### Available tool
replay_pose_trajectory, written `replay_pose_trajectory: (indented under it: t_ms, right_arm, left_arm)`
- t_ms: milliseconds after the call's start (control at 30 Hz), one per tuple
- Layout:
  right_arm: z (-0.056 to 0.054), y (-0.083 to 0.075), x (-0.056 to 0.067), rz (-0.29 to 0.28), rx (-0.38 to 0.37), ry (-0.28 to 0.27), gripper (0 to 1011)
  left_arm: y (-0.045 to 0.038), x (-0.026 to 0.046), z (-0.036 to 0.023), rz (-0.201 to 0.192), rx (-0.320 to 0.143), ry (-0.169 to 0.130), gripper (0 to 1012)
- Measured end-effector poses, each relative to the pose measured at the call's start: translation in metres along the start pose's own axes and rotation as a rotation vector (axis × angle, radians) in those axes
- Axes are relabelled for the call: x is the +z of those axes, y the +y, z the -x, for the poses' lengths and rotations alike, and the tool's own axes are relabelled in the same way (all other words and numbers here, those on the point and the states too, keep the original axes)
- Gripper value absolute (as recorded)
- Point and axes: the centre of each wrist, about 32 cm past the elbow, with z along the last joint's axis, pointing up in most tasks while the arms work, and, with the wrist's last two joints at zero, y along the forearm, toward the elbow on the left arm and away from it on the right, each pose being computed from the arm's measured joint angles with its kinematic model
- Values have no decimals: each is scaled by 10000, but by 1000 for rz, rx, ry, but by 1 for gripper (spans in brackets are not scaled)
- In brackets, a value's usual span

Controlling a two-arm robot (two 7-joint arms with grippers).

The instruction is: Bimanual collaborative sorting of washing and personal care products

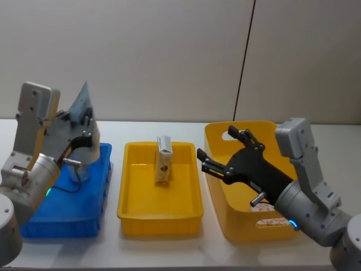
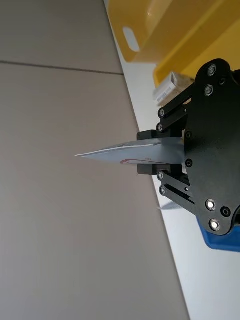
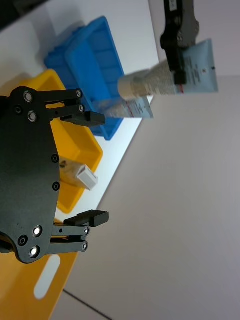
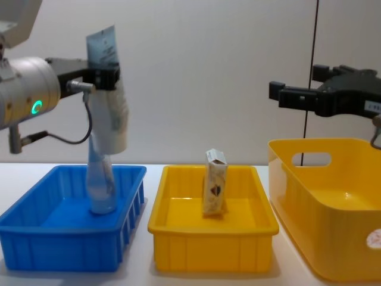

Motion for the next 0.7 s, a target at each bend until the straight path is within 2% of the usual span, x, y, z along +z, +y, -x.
replay_pose_trajectory:
  t_ms: [300, 700]
  right_arm:
    - [-84, 78, -58, 12, 96, 60, 1002]
    - [-188, 219, -85, 31, 180, 80, 1002]
  left_arm:
    - [-55, 151, 33, 86, -135, 32, 228]
    - [-87, 257, 113, 154, -272, 57, 228]
